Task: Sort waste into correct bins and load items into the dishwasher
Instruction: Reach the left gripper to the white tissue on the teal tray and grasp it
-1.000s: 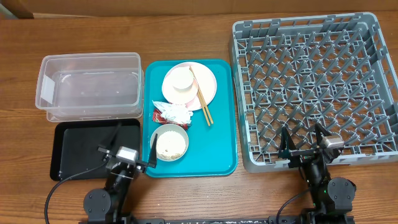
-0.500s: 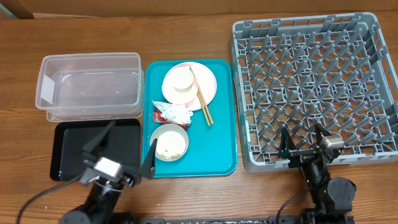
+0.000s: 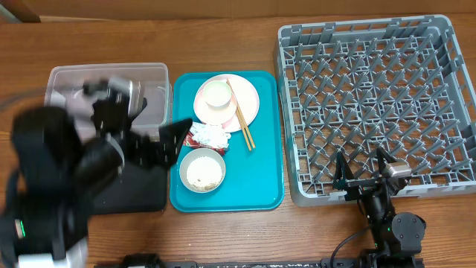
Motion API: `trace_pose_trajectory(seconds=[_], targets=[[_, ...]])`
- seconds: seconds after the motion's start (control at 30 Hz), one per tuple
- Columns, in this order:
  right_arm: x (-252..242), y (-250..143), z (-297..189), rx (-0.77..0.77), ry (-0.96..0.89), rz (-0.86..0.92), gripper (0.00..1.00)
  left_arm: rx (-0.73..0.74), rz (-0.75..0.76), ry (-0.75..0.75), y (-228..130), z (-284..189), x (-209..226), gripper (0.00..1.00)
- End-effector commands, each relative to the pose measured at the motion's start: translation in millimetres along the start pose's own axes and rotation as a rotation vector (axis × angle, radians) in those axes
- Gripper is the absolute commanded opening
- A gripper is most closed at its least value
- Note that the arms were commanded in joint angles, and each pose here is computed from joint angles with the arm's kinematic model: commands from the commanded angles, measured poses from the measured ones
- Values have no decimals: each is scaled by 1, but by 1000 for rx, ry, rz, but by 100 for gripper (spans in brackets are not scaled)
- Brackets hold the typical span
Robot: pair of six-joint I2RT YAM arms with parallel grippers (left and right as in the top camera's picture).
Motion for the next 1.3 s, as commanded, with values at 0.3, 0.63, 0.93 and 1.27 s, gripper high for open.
trace_pose_trajectory(seconds=[0.3,0.63,0.93,1.27], targets=[[-1,-2,0,-5,-3,1,100,523,-506,-188,-47,89,39,100],[-1,-2,0,-5,-3,1,100,814,-539,-56,-101,137,58,4],[-1,-2,0,-5,-3,1,100,896,-405,256,-114,153,63,4],[-1,-2,0,-5,-3,1,100,856,-309,375,-110,175,52,53]])
Point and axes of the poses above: each gripper's point midway between its finger pads, its own z axis out along the fingers, its own x axis along the line the jaws close on, y = z × x, the point moved 3 cm from there along -z, back along the fingers, and after that the axes turned 9 degrees about z, right-handed, at the moved point
